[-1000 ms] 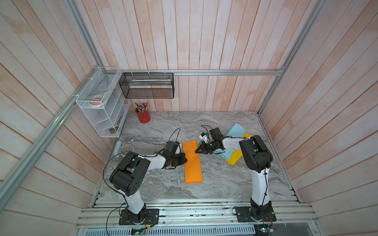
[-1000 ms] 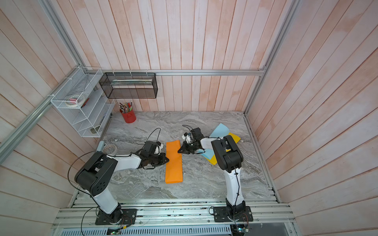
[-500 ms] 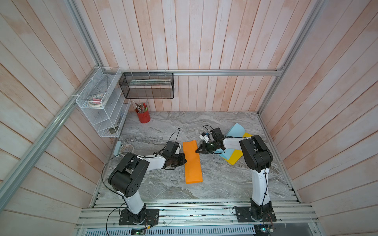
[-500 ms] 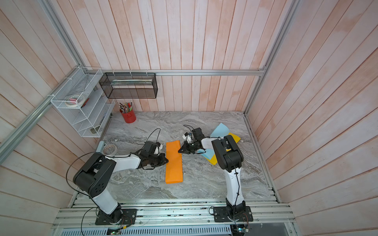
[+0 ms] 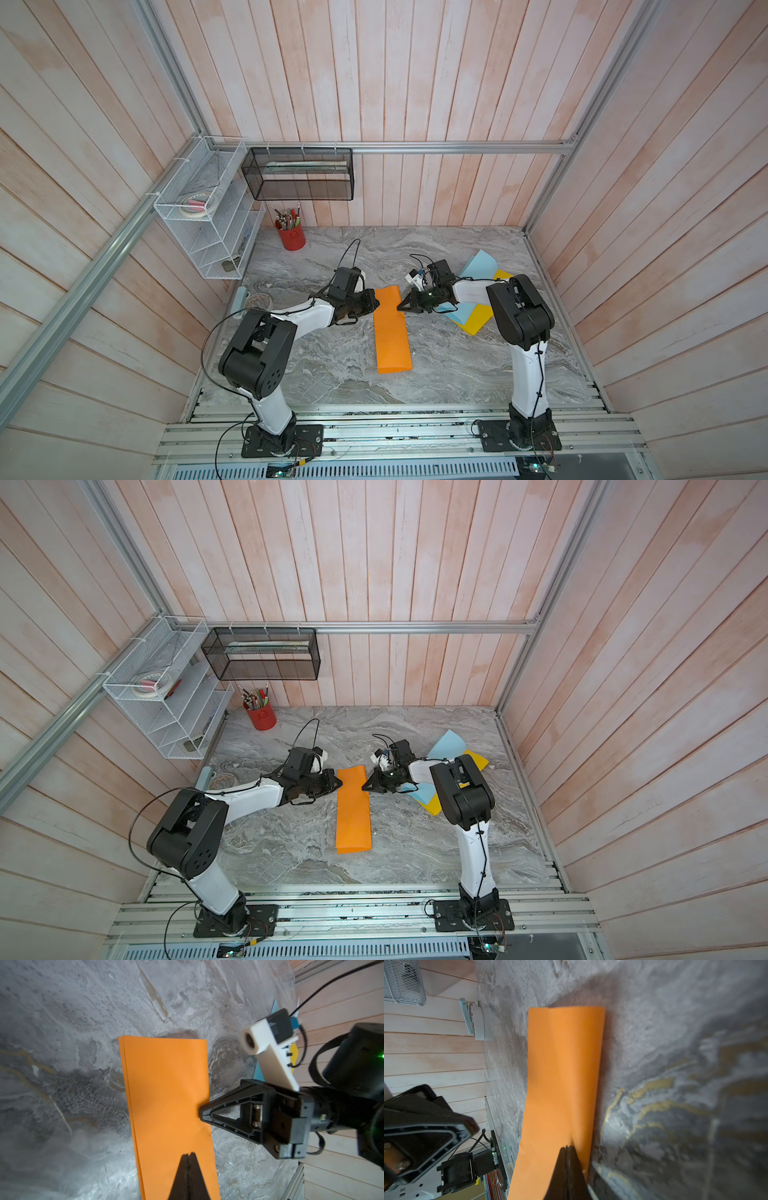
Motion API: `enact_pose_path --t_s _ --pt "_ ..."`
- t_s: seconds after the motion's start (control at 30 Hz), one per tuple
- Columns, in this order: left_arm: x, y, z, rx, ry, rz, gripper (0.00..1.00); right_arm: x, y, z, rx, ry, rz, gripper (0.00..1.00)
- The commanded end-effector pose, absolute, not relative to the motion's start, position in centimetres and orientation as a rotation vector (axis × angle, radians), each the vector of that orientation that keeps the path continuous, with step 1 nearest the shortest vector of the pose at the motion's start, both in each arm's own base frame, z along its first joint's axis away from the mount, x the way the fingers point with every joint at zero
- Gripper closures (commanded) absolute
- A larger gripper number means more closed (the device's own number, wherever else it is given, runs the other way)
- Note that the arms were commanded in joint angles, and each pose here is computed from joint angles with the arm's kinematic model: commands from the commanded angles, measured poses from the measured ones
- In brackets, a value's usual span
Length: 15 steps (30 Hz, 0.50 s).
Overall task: Fold the rectangular paper in half along the long edge
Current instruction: Fold the paper at the center of the board.
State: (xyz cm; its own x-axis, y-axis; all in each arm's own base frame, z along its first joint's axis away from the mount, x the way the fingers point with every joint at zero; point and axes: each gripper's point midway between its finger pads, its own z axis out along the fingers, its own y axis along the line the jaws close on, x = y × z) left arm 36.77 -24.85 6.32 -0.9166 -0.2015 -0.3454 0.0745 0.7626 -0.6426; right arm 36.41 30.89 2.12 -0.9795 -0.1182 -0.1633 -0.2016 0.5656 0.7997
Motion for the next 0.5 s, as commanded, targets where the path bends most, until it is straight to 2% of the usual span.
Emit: enact_pose_path --t_s 0.0,0.47 --pt "36.9 -25.5 5.1 -0.087 2.589 -0.982 1.0 35.0 29.7 -1.7 -0.221 2.839 1.278 1.0" --pt "34.4 -24.0 -0.5 -0.144 2.733 -0.866 1.0 35.1 29.4 -1.8 -0.214 2.854 1.244 1.0"
